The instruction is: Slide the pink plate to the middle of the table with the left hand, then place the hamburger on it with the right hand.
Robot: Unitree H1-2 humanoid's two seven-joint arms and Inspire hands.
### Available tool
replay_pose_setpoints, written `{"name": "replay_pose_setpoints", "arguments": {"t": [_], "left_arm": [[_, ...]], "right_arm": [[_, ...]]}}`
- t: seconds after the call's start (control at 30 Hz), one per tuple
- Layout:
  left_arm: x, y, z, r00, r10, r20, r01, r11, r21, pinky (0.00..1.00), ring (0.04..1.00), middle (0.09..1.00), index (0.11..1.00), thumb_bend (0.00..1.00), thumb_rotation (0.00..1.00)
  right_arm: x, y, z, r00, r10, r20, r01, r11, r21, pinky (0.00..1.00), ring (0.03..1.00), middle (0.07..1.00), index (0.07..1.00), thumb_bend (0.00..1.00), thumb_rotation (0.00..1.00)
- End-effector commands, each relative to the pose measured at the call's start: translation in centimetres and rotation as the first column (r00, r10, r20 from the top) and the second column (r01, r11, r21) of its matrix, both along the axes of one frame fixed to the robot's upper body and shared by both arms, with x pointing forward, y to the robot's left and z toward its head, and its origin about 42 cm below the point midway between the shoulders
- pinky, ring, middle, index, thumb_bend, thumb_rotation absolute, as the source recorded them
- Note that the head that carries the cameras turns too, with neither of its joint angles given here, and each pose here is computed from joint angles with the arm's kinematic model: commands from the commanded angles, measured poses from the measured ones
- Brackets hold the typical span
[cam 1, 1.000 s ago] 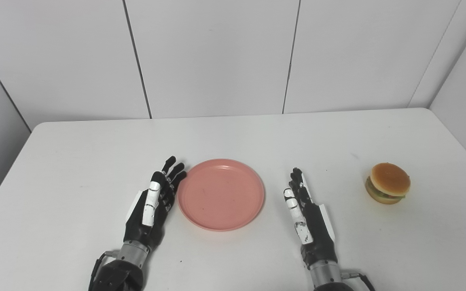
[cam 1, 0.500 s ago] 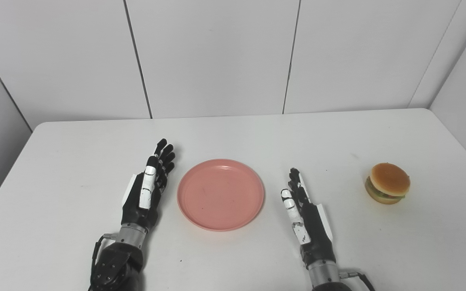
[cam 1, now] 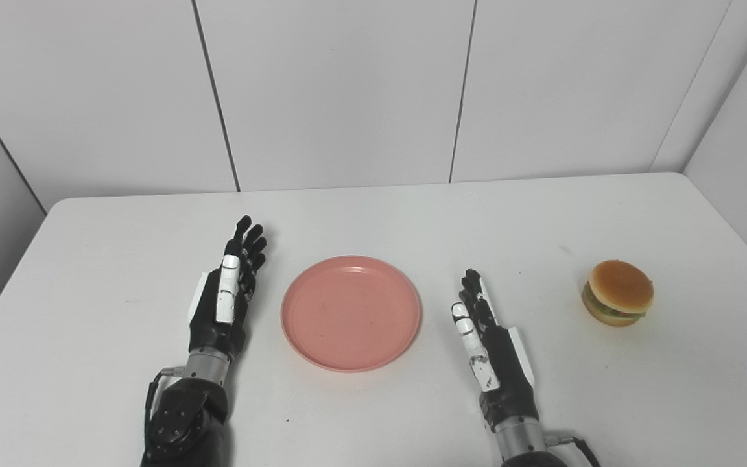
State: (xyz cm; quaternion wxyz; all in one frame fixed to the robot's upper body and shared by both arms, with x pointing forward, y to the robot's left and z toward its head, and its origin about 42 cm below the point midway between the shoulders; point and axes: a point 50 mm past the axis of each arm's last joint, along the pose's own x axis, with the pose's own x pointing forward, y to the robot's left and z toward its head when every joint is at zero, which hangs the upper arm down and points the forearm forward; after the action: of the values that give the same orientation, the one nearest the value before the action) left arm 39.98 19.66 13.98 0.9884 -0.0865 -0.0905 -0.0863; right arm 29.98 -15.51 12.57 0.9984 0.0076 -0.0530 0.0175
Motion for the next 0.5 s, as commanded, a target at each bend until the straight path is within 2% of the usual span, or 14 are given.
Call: {"name": "replay_pose_setpoints", "arguments": {"t": [0.0,0.3,0.37,0.47], "left_arm": [[-1.6,-0.8,-2.4,0.996,-0.012,-0.093,0.007,0.999,-0.048,1.00,0.976,0.971,0.985,0.64,1.00],[-2.8,-1.3,-2.3,0.990,-0.043,-0.133,0.036,0.998,-0.059,1.00,0.967,0.961,0.972,0.65,1.00],[-3.0,-1.4,-2.3,0.989,-0.045,-0.144,0.036,0.997,-0.065,0.99,0.960,0.955,0.963,0.65,1.00],[-3.3,-1.6,-2.4,0.987,-0.045,-0.154,0.035,0.997,-0.072,0.97,0.947,0.941,0.949,0.63,1.00]], "right_arm": [[-0.6,-0.8,-1.5,0.998,-0.019,-0.051,0.018,1.000,-0.020,0.99,1.000,1.000,1.000,0.69,0.89],[-0.4,-2.0,-0.9,0.994,-0.105,0.013,0.106,0.990,-0.095,1.00,1.000,1.000,0.998,0.64,0.91],[-0.3,-2.5,-0.6,0.990,-0.134,0.043,0.138,0.986,-0.095,1.00,0.998,0.994,0.993,0.63,0.90],[0.0,-3.3,0.1,0.975,-0.185,0.121,0.205,0.962,-0.179,0.97,0.983,0.975,0.977,0.59,0.92]]}}
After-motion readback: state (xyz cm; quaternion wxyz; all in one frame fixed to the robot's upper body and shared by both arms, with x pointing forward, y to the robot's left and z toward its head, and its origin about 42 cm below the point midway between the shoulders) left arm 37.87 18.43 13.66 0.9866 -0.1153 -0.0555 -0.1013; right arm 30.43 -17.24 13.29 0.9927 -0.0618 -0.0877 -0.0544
